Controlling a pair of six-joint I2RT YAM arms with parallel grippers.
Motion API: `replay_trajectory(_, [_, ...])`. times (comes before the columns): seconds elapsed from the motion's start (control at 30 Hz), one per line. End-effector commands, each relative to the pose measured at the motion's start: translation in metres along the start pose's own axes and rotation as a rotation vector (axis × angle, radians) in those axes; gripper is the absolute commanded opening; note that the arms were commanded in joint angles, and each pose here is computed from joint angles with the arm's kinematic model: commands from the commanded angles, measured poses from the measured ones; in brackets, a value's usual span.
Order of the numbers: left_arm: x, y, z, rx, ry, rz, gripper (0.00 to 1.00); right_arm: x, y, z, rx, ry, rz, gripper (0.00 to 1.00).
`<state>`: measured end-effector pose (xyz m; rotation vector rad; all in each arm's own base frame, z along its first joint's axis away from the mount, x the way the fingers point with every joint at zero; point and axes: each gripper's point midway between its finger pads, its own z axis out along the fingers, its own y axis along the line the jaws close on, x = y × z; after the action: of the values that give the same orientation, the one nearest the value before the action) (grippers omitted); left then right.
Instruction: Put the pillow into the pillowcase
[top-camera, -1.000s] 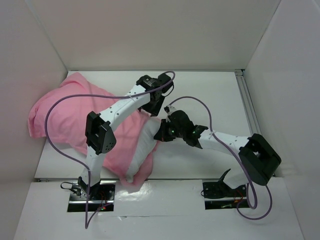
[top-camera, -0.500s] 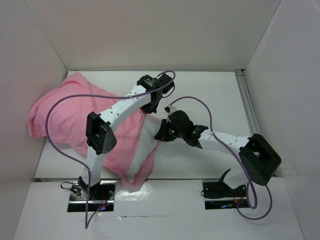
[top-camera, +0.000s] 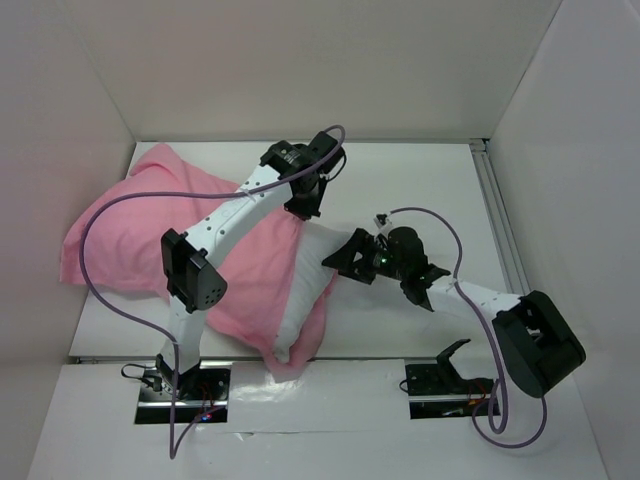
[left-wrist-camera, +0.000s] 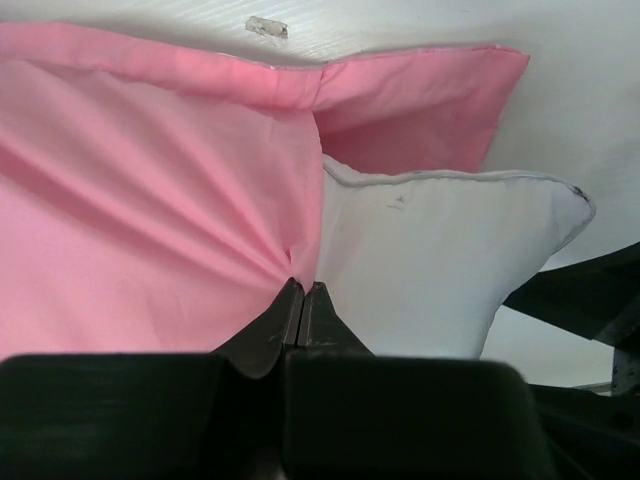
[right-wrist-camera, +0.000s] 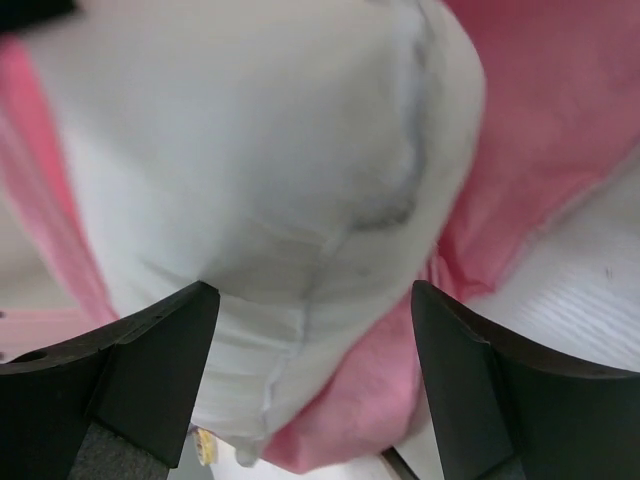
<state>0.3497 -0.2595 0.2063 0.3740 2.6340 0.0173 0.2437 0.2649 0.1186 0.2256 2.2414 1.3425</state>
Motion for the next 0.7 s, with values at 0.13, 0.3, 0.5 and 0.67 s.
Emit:
replay_trajectory(0.13, [-0.008, -0.002, -0.018, 0.039, -0.063, -0.023, 0.09, -0.046, 0.039, 0.008, -0.128, -0.084, -0.066, 0.85])
replay_trajectory(0.3, [-0.007, -0.007, -0.001, 0.031, -0.042, -0.018, 0.00, -0.042, 0.034, 0.011, -0.118, -0.061, -0.057, 0.85])
replay_trajectory(0.5, [-0.009, -0.018, 0.018, 0.049, -0.024, -0.014, 0.17, -0.038, 0.026, 0.009, -0.091, -0.056, -0.074, 0.85])
replay_trajectory(0.67, [-0.008, -0.022, 0.034, 0.042, -0.008, -0.010, 0.17, -0.038, 0.024, 0.008, -0.086, -0.063, -0.073, 0.85])
